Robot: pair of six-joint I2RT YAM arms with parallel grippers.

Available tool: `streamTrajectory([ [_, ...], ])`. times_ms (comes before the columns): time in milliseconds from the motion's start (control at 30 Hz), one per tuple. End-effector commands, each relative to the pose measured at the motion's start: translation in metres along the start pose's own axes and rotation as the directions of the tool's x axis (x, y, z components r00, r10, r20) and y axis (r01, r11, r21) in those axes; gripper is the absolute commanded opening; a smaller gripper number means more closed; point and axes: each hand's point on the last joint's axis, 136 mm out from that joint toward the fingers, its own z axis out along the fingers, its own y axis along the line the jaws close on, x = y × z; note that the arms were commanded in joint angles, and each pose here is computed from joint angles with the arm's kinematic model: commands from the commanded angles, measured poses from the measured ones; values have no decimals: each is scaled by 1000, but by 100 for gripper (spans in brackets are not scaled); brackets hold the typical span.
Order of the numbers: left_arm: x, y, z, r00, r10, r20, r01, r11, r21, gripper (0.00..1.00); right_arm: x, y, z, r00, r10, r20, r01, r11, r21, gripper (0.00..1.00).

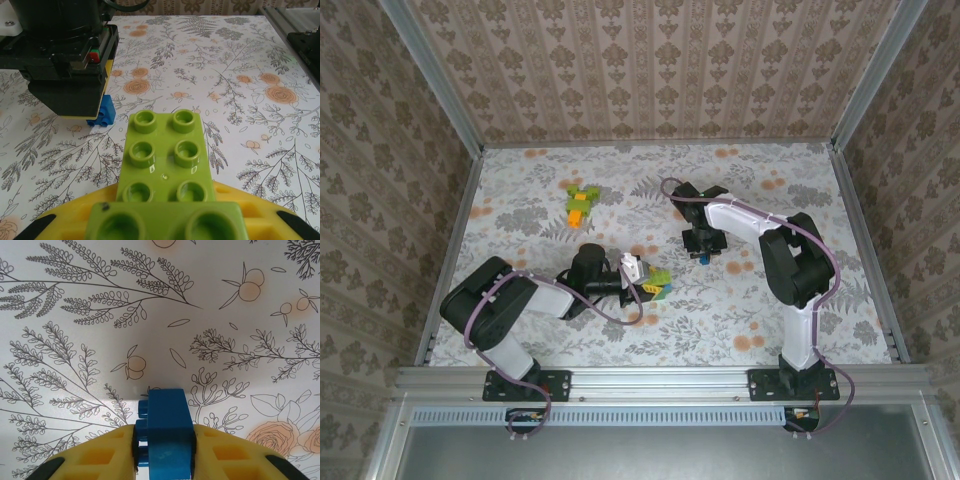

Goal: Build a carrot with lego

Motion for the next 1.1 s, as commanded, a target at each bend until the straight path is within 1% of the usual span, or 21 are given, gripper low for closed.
streamTrajectory([
  [0,43,-6,0,988,-77,-136,77,997,-7,28,10,-4,2,1000,-8,-29,9,1000,23,28],
  [100,43,-7,0,988,-78,-136,78,997,-5,28,11,-2,3,1000,2,-31,-3,1000,-17,27],
  [167,43,-6,0,988,-78,-135,78,997,-6,28,11,2,1,999,20,-28,-22,997,-71,27],
  [300,43,-7,0,987,-81,-136,81,997,-4,28,10,10,-3,996,85,-26,-89,967,-239,27],
  [367,43,-7,0,987,-80,-136,80,997,-3,28,10,16,-6,993,113,-31,-117,937,-329,28],
  [433,43,-7,1,987,-81,-137,81,997,-3,28,8,25,-9,989,143,-44,-148,885,-441,28],
  [500,44,-6,1,987,-81,-139,81,997,-5,28,8,32,-10,984,168,-65,-177,832,-526,28],
  [633,44,-7,1,987,-81,-139,82,997,-2,28,5,39,-10,974,206,-91,-216,739,-639,29],
  [733,43,-6,1,987,-81,-138,81,997,-2,28,5,33,-6,964,238,-120,-255,693,-674,29],
  [800,44,-7,1,986,-84,-141,84,996,-2,28,9,25,-1,960,250,-130,-271,696,-664,29],
  [967,44,-6,2,986,-84,-142,84,996,-2,28,23,0,12,956,259,-136,-289,754,-589,33],
  [1067,44,-6,2,986,-82,-142,83,997,-2,28,30,-13,16,958,257,-125,-283,798,-532,37],
])
